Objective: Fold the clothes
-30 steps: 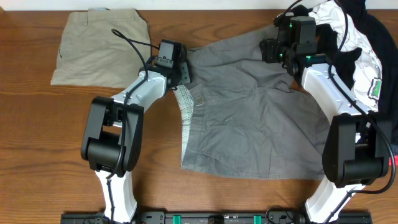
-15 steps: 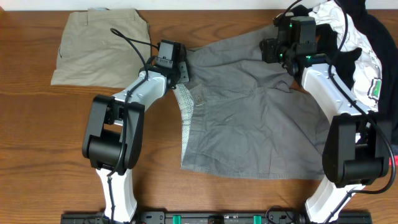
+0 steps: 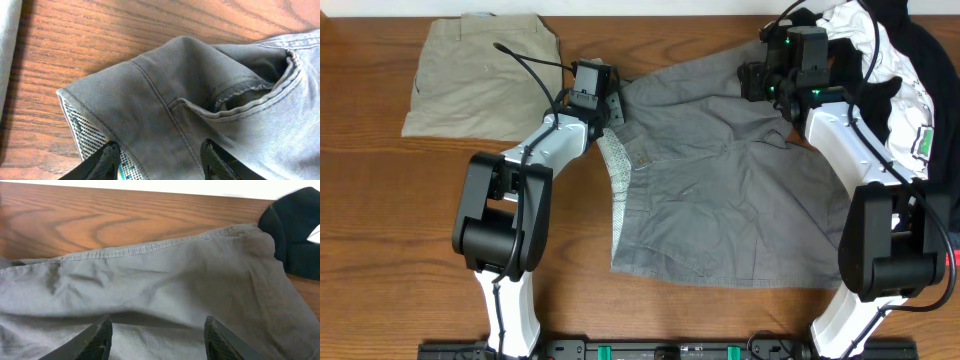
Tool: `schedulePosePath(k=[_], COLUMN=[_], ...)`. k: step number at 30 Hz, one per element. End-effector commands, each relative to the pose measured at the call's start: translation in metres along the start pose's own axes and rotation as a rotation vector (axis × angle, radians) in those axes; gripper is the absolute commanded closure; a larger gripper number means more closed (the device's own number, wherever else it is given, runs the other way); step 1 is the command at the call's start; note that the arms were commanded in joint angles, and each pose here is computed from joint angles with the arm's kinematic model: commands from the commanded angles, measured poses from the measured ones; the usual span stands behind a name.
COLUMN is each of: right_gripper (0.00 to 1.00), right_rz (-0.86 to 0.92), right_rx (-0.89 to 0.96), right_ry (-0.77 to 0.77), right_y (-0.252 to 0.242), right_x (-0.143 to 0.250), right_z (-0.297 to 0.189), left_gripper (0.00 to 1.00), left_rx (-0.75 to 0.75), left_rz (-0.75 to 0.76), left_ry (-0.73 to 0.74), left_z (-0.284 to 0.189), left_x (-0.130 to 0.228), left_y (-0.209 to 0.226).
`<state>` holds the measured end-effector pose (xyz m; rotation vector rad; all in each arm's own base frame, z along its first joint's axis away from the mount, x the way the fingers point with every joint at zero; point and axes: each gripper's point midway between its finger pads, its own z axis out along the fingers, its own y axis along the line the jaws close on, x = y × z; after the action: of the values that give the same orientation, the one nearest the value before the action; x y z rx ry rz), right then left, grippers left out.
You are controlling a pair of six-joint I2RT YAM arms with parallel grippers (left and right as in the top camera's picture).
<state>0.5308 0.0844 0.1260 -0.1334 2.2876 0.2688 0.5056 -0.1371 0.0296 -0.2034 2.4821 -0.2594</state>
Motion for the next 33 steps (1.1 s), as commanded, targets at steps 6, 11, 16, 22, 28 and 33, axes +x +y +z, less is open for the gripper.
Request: schedulePosePath(k=[6, 11, 16, 22, 28, 33], right_gripper=[0.44, 0.44, 0.44, 0.44, 0.44, 0.45], right_rz=[-0.019, -0.019, -0.019, -0.019, -0.017, -0.017], right_rx=[-0.001, 0.022, 0.022, 0.023, 0.028, 0.028], right_ry=[0.016, 0.015, 0.014, 0.015, 0.014, 0.015], right_y=[0.003, -0.001, -0.001, -0.002, -0.004, -0.004], right_x=[0.007, 0.007, 0.007, 0.007, 0.006, 0.007], right_z=[0.003, 0.003, 0.003, 0.003, 0.003, 0.003], left_gripper=[0.46, 0.46, 0.52, 0.93, 0.94, 0.94], left_rx=[-0.033, -0.027, -0.01, 0.002, 0.009, 0.072], left_rz=[0.017, 0.005, 0.004, -0.006, -0.01, -0.007], left_ry=[0.028, 0.015, -0.022, -0.048, -0.063, -0.023], left_z=[0.021, 0.029, 0.029, 0.028, 0.022, 0.003], left_x=[0.016, 0.015, 0.006, 0.0, -0.007, -0.007], left_y=[0.012, 0.012, 0.008, 0.005, 0.002, -0.011])
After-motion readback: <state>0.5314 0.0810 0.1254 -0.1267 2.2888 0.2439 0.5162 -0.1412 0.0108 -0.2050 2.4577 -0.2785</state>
